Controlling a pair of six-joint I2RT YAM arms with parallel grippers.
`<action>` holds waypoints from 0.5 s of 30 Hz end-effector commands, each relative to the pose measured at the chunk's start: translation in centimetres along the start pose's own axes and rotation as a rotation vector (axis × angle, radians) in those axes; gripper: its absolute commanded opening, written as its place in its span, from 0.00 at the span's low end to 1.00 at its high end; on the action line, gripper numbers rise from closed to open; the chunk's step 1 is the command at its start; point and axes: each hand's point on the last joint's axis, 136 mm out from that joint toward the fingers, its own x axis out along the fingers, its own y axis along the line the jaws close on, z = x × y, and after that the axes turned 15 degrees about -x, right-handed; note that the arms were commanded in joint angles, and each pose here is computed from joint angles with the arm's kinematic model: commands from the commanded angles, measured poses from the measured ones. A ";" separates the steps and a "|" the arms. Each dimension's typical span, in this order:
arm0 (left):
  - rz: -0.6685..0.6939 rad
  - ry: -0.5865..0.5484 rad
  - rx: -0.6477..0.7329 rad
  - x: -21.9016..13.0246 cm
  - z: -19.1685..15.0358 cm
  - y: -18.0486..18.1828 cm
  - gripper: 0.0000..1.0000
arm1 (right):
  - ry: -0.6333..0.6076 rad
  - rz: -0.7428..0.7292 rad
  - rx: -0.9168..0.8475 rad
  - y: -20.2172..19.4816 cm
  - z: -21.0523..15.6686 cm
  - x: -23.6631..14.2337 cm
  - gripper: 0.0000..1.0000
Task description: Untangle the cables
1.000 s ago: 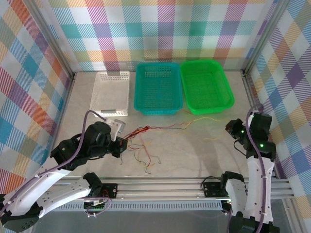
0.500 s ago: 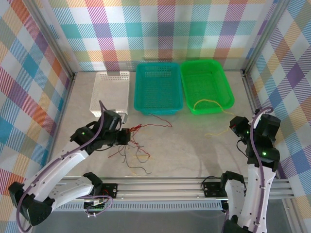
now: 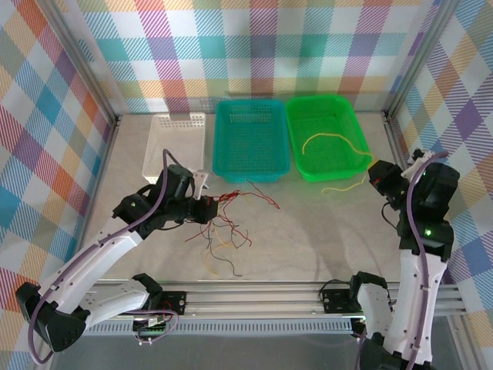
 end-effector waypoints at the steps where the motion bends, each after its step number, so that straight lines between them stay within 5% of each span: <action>1: -0.089 -0.025 0.061 -0.7 0.2 -1.4 0.00 | -0.042 -0.025 -0.020 -0.1 2.1 1.5 0.00; 15: -0.160 -0.080 0.097 -1.7 0.2 -2.3 0.00 | 0.000 -0.310 -0.155 -4.4 5.0 14.0 0.00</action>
